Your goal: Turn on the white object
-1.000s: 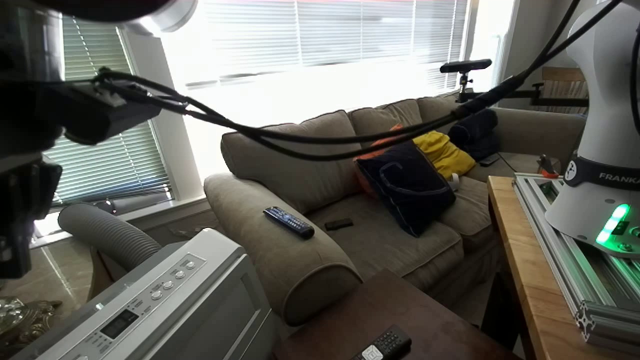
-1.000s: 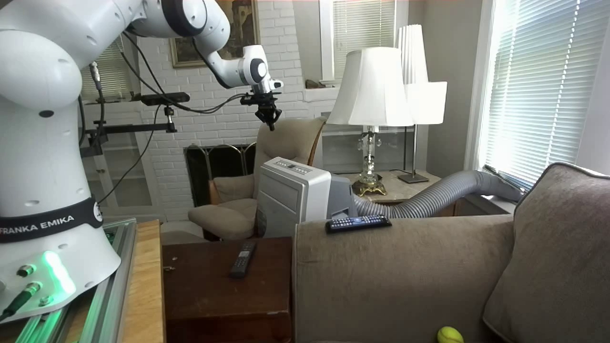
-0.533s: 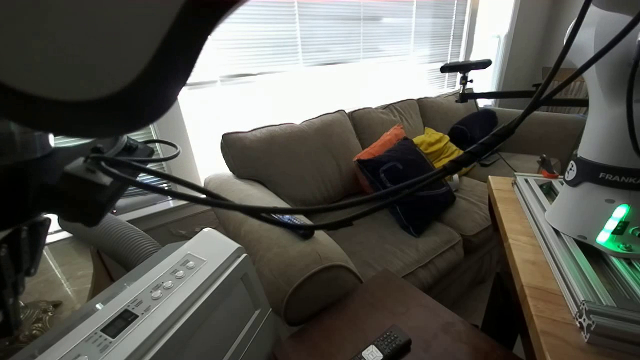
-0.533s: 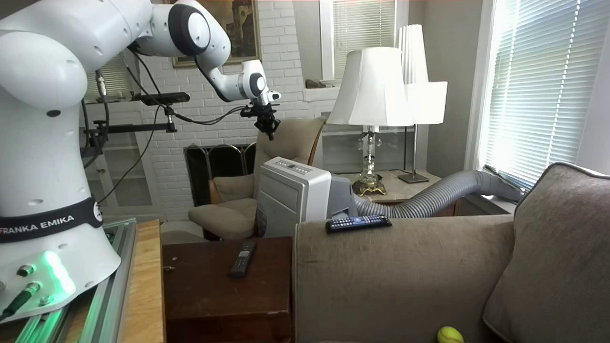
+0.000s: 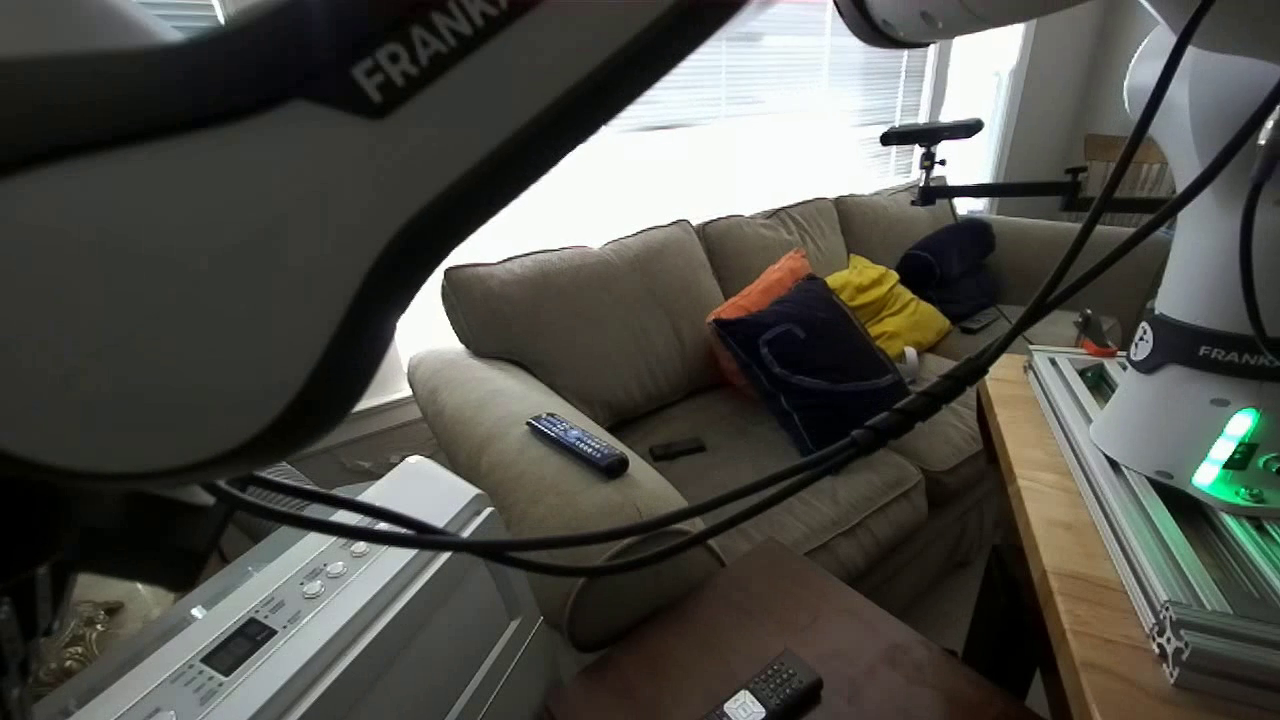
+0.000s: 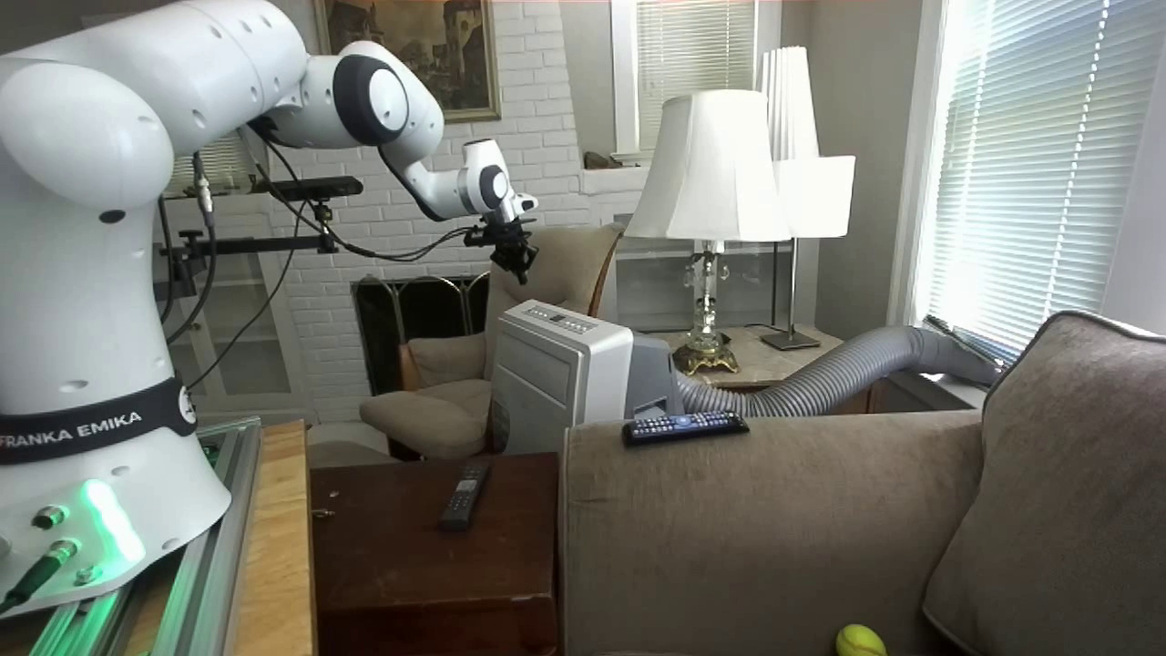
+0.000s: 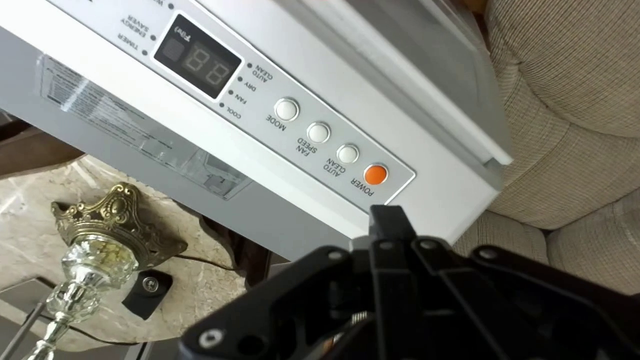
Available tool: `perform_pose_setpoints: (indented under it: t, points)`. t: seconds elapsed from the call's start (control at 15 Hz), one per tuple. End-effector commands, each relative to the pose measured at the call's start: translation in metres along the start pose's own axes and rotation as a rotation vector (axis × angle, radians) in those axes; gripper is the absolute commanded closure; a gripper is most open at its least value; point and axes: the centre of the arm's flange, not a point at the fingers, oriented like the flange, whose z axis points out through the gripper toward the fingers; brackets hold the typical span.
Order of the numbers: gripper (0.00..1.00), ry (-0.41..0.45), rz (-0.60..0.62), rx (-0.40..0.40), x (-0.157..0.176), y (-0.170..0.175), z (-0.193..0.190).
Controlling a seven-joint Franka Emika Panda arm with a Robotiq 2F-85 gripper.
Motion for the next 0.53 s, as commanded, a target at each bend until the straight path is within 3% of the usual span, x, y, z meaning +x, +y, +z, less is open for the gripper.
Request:
perform_pose_setpoints:
  t: [0.0, 0.47]
  points:
    - [1.0, 0.043, -0.011, -0.024, 0.019, -0.009, 0.028]
    - [1.0, 0.081, -0.015, -0.039, 0.023, -0.019, 0.055]
